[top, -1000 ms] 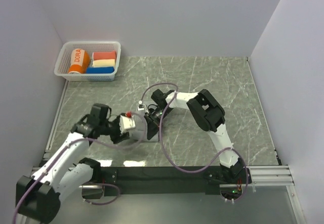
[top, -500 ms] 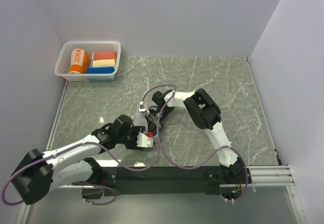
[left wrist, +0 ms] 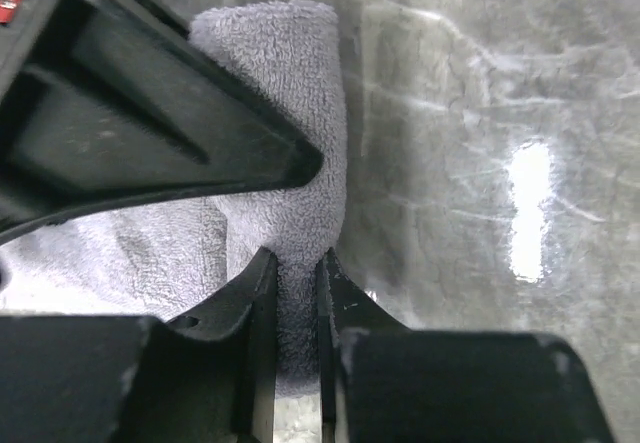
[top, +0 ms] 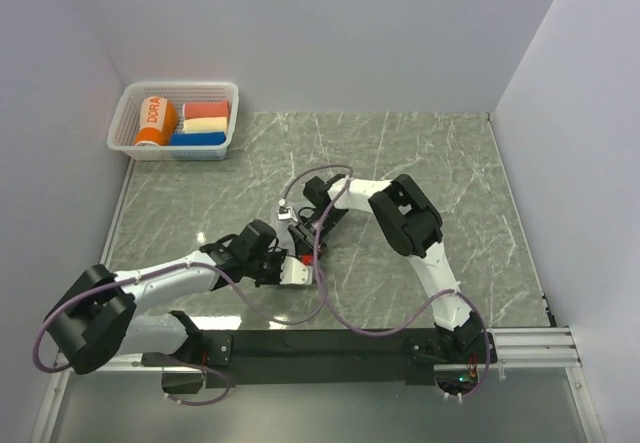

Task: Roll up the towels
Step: Roll the towel

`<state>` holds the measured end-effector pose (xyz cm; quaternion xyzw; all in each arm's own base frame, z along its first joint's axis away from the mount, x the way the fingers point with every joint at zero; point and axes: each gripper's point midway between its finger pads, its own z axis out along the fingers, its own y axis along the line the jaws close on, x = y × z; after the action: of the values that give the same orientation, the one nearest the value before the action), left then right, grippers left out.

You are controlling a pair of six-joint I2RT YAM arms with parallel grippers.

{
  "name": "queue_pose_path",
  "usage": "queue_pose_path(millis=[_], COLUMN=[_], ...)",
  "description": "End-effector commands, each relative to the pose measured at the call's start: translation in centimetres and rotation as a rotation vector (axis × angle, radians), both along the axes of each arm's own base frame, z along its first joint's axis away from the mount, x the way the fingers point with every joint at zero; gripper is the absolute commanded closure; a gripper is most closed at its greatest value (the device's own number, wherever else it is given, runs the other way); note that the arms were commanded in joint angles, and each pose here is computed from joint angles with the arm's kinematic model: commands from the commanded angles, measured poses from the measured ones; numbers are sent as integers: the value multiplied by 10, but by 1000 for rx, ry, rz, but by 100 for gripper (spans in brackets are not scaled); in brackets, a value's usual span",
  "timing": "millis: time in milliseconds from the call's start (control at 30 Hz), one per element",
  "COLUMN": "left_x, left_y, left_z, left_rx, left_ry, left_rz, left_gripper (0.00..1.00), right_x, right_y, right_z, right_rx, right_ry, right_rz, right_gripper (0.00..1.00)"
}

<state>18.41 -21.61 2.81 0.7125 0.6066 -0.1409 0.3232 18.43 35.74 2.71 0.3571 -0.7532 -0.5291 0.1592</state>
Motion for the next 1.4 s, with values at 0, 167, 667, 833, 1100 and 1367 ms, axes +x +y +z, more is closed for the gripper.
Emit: queue_pose_path(millis=[0,167,667,833,1100,1367], left_x=[-43,-50,10,31,47,51], left_y=[27,33,30,32,31,33], left_z=[-28,-29,-51,-61,-70,-75], left_rx=[124,179,227,226,244,246], left_ry=[265,466,970,1078,1109,1121], left_rz=[1,7,234,286,288,293], left_gripper=[99,99,99,99,99,98], right_x=[42,88,86,61,58,32], right_y=[-24,-49,-171,-158,-81,1], right_z=[-13,26,97,100,94,53], right_rx=[-119,-144,-130,-147,-137,-38], right_ry=[-235,-442,-805,-973,-1356,-1459], right_rz=[-54,-167,-415,-313,-44,219], right_gripper=[66,59,57,48,43,43])
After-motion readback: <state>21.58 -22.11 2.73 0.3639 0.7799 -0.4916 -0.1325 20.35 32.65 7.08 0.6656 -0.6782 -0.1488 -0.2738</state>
